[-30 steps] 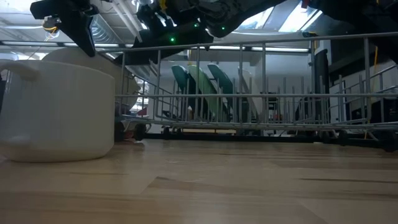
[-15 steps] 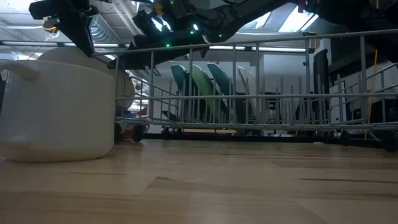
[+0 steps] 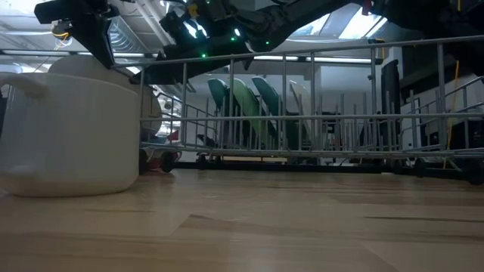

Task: Sort dishes
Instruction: Put the blue plate into the dishwasher rack

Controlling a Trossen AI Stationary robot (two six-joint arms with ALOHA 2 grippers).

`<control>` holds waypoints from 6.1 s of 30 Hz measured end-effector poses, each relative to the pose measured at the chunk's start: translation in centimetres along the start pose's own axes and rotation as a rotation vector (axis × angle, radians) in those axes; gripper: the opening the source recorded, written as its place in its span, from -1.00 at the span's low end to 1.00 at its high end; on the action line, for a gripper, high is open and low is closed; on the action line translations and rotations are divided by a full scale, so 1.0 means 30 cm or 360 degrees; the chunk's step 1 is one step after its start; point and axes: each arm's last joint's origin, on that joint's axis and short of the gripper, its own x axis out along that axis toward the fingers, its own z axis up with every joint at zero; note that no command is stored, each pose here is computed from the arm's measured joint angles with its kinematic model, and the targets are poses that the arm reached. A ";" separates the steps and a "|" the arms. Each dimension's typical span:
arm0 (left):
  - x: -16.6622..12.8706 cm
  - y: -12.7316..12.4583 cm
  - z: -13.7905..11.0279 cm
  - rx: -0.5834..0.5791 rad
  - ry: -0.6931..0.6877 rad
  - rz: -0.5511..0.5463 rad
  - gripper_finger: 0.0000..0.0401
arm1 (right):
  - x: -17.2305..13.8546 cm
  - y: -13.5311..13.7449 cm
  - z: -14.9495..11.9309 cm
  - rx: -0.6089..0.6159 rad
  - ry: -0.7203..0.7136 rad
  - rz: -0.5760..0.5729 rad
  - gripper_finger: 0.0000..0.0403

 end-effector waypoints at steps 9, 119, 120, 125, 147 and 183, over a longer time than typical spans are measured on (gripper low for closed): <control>-0.001 0.001 -0.001 0.0032 0.0004 0.0003 -0.94 | 0.001 -0.001 0.000 -0.0009 -0.0023 0.0016 -0.92; -0.206 0.264 -0.015 -0.1651 -0.1088 -0.0852 -0.95 | -0.858 0.007 0.379 0.0411 0.1137 -0.0596 -0.25; -0.189 0.249 -0.008 -0.1663 -0.1092 -0.0860 -0.95 | -0.860 0.010 0.376 0.0413 0.1163 -0.0586 -0.25; -0.125 0.197 0.018 -0.1786 -0.1160 -0.0938 -0.95 | -0.861 0.025 0.345 0.0407 0.1265 -0.0549 -0.25; 0.036 0.114 0.081 -0.2204 -0.1027 -0.0751 -0.95 | -0.923 0.149 0.109 0.0488 0.1390 -0.0712 -0.25; 0.190 0.032 0.161 -0.1850 -0.0788 -0.0567 -0.27 | -0.878 0.269 -0.158 0.0716 0.1396 -0.0742 -0.25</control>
